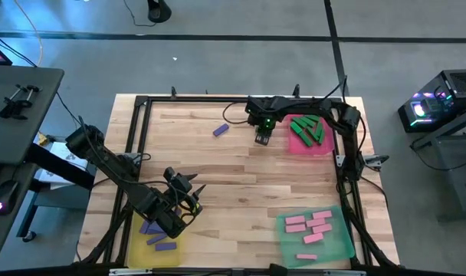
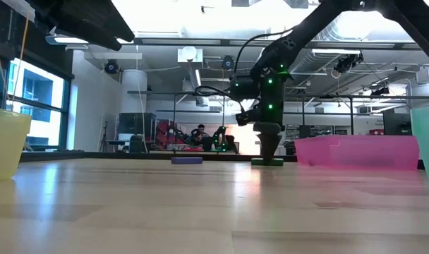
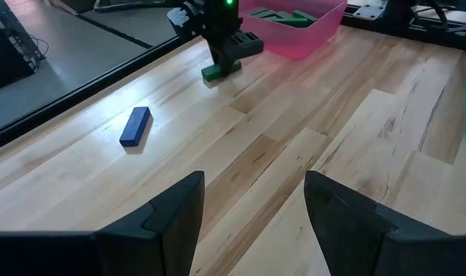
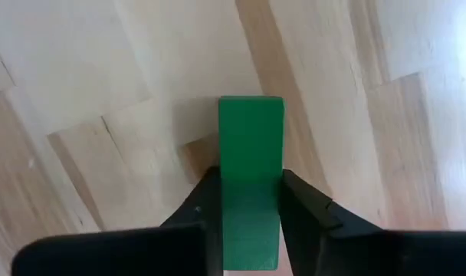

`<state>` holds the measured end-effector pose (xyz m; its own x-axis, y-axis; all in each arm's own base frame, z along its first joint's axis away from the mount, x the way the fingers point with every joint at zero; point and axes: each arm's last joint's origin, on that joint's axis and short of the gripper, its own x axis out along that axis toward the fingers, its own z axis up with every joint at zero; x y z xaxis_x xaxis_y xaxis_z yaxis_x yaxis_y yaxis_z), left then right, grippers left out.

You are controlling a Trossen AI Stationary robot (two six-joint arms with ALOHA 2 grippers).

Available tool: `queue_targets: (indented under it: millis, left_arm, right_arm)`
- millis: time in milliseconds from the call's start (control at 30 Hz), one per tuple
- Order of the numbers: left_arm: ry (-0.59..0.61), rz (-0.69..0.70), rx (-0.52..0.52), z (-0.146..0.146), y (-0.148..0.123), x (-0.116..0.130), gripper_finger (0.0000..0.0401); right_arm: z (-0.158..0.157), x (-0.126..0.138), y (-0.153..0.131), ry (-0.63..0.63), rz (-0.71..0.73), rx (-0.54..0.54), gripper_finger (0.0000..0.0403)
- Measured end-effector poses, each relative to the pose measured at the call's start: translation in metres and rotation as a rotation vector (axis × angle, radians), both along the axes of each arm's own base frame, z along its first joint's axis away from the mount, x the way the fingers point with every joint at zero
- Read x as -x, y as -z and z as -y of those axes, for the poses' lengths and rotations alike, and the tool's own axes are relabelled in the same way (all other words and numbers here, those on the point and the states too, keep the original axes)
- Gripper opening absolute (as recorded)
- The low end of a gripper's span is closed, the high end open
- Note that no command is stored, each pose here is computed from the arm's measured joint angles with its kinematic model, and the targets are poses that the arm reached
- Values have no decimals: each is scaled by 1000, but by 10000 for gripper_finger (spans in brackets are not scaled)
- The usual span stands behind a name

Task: Sort blocks
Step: Put the green block into the pink bin

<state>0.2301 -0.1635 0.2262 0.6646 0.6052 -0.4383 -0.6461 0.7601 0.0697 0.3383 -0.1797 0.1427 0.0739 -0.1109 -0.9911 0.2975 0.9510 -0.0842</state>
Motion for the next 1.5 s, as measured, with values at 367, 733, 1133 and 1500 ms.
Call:
queue_targets:
  millis: [367, 733, 1133, 1500]
  left_arm:
    - [0, 0, 0, 0, 0, 0, 211]
    - [0, 2, 3, 0, 0, 0, 211]
    - [14, 8, 7, 4, 0, 2, 211]
    - [32, 16, 6, 8, -1, 5, 211]
  right_arm:
    - [-38, 0, -70, -11, 166, 122, 61]
    - [-53, 70, -166, 107, 246, 265, 61]
    - [6, 140, -131, 430, 167, 87, 61]
    - [-2, 172, -44, 587, 90, -34, 61]
